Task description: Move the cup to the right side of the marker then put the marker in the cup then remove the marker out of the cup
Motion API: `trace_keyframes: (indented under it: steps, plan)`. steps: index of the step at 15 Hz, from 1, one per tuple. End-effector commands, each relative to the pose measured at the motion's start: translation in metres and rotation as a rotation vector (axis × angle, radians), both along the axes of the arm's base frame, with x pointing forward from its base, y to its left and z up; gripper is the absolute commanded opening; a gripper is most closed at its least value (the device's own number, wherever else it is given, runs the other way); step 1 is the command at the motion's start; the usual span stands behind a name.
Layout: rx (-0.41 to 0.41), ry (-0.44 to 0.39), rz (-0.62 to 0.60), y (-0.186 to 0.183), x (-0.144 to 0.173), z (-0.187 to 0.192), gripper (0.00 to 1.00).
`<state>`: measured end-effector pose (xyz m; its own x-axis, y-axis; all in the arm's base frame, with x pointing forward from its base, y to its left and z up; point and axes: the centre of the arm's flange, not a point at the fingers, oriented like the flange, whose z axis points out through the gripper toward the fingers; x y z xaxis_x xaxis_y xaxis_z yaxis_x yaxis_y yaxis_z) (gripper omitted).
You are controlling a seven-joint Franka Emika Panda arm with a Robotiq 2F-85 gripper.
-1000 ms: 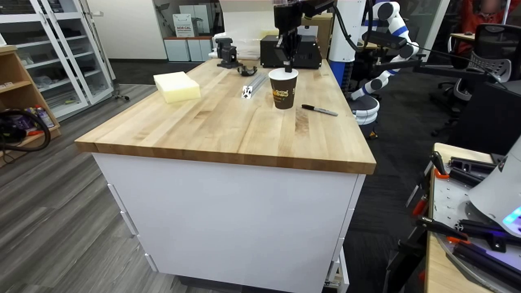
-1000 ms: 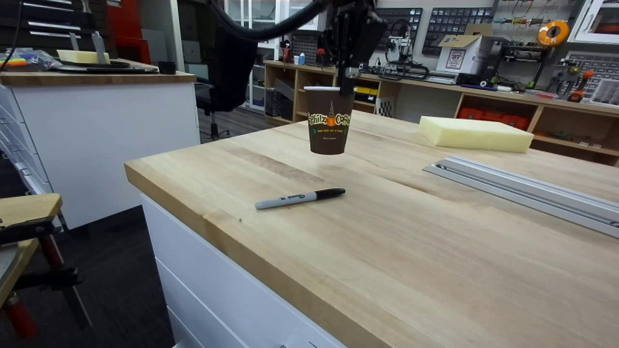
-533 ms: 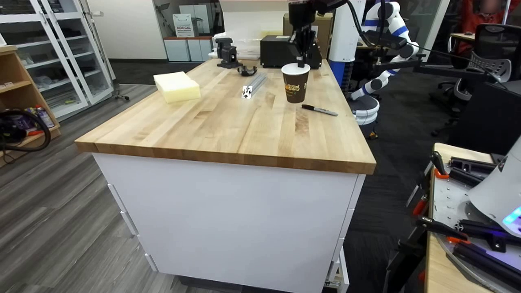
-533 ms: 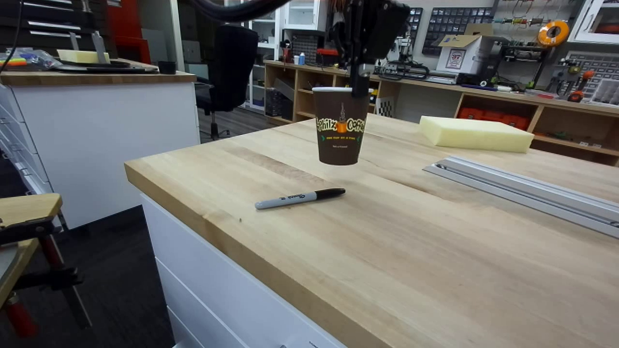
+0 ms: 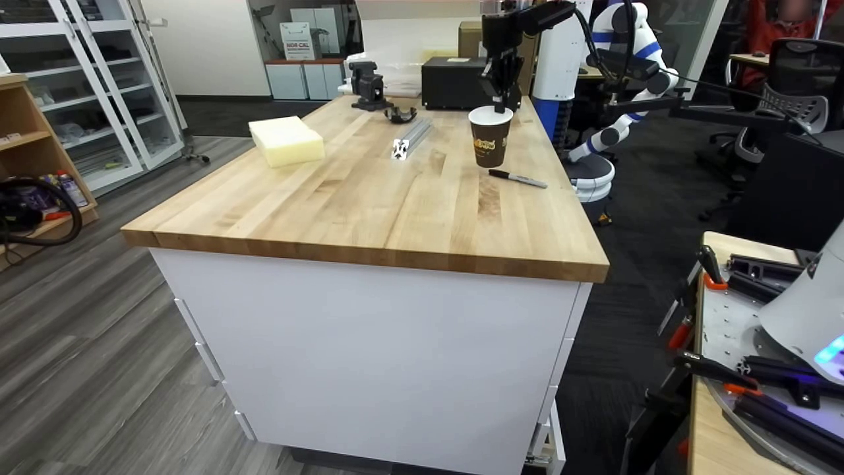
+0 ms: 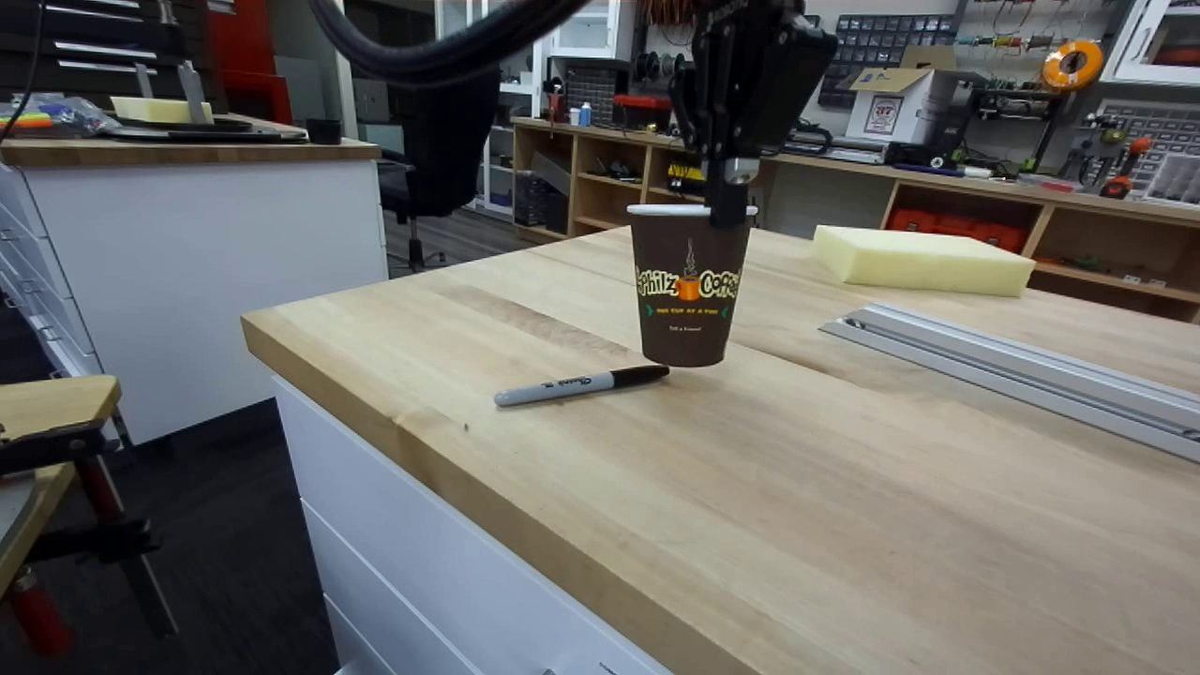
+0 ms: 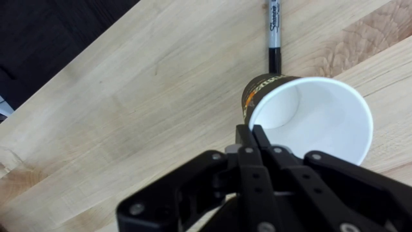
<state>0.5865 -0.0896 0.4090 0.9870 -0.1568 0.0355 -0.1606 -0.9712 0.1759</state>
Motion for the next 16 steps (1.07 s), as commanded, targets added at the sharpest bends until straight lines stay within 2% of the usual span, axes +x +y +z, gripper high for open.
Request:
trace_keyframes:
  steps: [1,6,10,11,16]
  plan:
    - [0.000,-0.027,-0.044,-0.018,-0.016,0.001,0.01]
    - [0.011,-0.029,-0.111,-0.046,-0.024,-0.005,0.01]
    - [0.051,-0.053,-0.156,-0.053,-0.027,-0.013,0.01]
    - [0.058,-0.056,-0.165,-0.052,-0.028,-0.015,0.21]
    - [0.075,-0.051,-0.158,-0.045,-0.029,-0.013,0.53]
